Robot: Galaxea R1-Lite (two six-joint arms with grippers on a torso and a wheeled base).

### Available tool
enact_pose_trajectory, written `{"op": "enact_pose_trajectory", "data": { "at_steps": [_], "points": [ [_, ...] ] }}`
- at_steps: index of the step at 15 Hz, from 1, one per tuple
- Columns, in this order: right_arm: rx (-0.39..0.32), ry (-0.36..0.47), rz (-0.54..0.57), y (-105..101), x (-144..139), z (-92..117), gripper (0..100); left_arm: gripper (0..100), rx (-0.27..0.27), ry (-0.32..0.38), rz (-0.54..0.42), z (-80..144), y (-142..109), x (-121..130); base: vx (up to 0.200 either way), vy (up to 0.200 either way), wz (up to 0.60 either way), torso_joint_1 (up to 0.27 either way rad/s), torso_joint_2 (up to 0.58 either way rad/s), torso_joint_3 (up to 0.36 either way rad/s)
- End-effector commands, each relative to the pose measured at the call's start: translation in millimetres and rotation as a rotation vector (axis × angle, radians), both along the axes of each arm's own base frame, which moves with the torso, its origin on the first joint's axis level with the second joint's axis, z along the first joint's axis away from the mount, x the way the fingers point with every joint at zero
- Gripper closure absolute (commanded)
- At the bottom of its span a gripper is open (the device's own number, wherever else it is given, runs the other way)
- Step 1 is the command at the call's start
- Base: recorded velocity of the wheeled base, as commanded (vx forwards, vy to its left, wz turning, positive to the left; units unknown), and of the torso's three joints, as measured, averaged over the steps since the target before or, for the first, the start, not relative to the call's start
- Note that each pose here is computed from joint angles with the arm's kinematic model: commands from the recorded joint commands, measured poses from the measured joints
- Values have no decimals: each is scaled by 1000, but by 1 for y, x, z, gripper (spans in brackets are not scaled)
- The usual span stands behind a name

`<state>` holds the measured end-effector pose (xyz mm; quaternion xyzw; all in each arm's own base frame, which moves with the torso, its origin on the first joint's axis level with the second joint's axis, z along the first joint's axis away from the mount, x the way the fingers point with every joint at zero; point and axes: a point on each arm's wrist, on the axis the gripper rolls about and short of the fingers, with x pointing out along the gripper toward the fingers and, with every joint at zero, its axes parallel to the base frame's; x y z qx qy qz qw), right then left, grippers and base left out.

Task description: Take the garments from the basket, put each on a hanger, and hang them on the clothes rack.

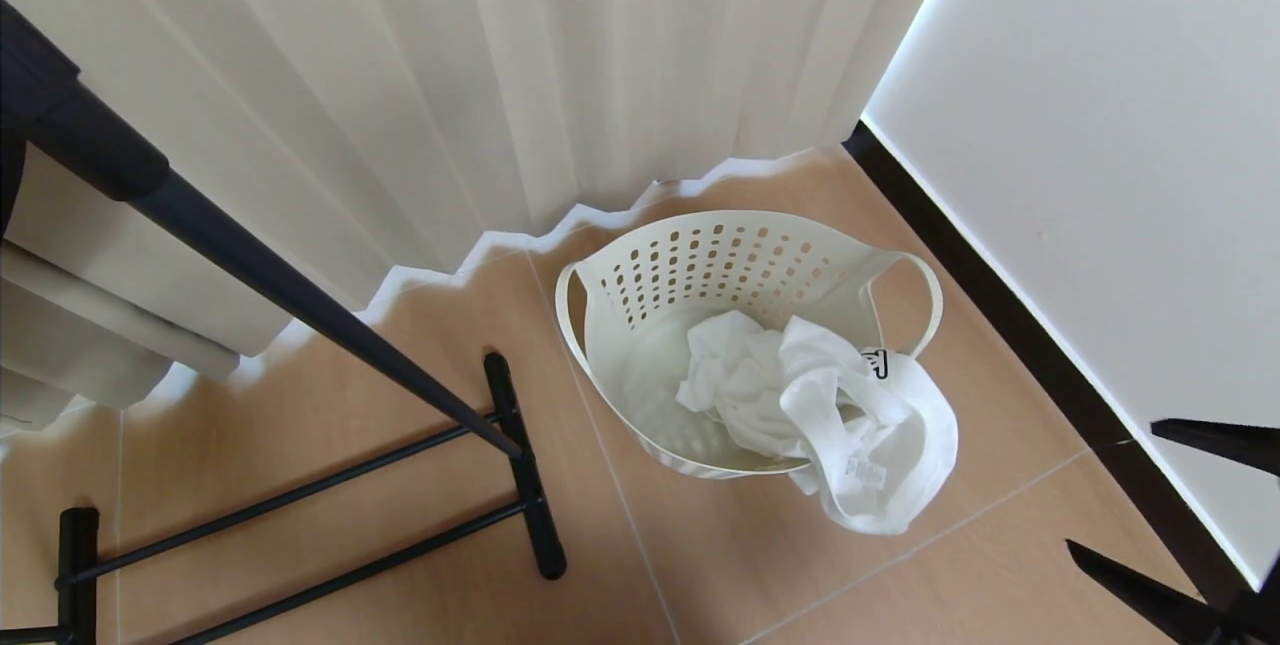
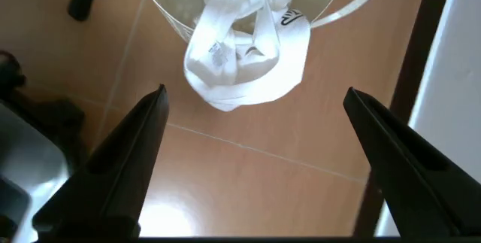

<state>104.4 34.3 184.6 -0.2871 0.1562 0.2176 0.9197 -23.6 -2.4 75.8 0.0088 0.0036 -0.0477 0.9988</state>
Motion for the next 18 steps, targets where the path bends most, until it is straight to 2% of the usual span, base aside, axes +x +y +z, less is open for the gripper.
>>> {"op": "enact_pose_trajectory", "data": {
  "at_steps": [1,3,4,5,8,12,15,18],
  "points": [
    [-259,46,109,36,67,6,0,0,0,1,0,0,0,0,0,0,0,0,0,0],
    [-426,24,138,55,96,7,0,0,0,1,0,0,0,0,0,0,0,0,0,0],
    [-477,28,130,63,106,3,0,0,0,1,0,0,0,0,0,0,0,0,0,0],
    [-508,35,123,75,115,0,0,0,0,1,0,0,0,0,0,0,0,0,0,0],
    [-565,67,74,89,137,-16,0,0,2,1,-1,0,0,0,0,0,0,0,0,0],
    [-584,103,68,95,151,-37,0,0,0,3,0,0,0,0,0,0,0,0,0,0],
    [-552,150,34,99,162,-51,0,0,0,1,0,0,0,0,0,0,0,0,0,0],
    [-530,120,11,102,177,-58,0,0,-1,1,3,0,0,0,0,0,0,0,0,0]
  ]
}}
